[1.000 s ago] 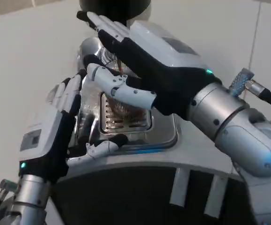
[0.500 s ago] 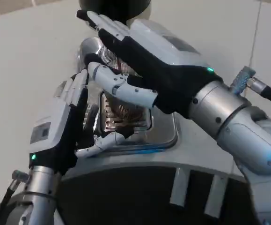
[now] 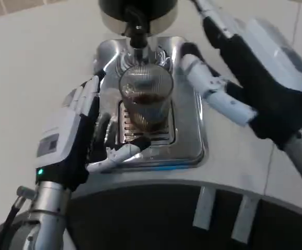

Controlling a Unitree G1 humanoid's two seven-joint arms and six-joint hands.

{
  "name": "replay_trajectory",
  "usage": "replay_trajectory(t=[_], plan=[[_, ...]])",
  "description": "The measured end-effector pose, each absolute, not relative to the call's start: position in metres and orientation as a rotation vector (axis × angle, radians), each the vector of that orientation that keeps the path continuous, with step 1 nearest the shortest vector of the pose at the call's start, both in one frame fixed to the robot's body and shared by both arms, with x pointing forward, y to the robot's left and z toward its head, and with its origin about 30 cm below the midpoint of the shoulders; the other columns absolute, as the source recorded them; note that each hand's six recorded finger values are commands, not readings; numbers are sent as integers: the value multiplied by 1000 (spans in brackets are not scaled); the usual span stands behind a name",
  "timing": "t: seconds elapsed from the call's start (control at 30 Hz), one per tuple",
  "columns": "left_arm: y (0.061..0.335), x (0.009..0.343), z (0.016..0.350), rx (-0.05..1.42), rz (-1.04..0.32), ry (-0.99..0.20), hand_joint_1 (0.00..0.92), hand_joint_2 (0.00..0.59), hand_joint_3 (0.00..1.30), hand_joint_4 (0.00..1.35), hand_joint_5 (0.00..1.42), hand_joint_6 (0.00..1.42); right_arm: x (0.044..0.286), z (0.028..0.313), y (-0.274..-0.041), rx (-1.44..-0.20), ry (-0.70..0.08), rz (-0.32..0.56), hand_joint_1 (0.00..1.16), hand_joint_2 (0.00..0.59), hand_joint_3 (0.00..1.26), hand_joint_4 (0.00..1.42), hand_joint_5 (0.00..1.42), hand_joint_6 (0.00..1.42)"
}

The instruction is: Grasp the cup under the faucet to collect the drink, then remove the cup.

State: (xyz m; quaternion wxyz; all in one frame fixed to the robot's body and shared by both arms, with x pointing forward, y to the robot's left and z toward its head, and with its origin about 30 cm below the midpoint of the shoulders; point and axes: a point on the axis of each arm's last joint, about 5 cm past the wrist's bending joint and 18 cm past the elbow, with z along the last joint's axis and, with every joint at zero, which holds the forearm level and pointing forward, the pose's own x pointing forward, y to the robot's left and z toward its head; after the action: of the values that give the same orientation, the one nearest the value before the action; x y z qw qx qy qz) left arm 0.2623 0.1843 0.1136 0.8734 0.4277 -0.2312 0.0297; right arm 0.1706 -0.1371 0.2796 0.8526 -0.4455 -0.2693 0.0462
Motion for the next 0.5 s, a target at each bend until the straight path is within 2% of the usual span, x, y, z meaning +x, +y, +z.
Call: replay_trajectory(t=[0.07, 0.17, 0.2, 0.3, 0.5], plan=[[184, 263, 114, 886, 65, -480, 189, 49, 0, 0, 26, 22, 167, 273, -146, -954, -542, 48, 0, 586, 0, 0, 0, 0], [183, 264, 112, 874, 64, -472, 183, 48, 0, 0, 26, 22, 164, 263, -154, -979, -481, 25, 0, 586, 0, 0, 0, 0], [183, 264, 112, 871, 63, -472, 183, 49, 0, 0, 26, 22, 163, 262, -155, -986, -477, 26, 2, 586, 0, 0, 0, 0], [180, 267, 111, 861, 66, -471, 181, 49, 0, 0, 26, 17, 158, 253, -159, -1031, -490, 16, 123, 586, 0, 0, 0, 0], [180, 268, 109, 854, 72, -458, 180, 49, 0, 0, 23, 11, 154, 232, -170, -1098, -487, -23, 183, 586, 0, 0, 0, 0]])
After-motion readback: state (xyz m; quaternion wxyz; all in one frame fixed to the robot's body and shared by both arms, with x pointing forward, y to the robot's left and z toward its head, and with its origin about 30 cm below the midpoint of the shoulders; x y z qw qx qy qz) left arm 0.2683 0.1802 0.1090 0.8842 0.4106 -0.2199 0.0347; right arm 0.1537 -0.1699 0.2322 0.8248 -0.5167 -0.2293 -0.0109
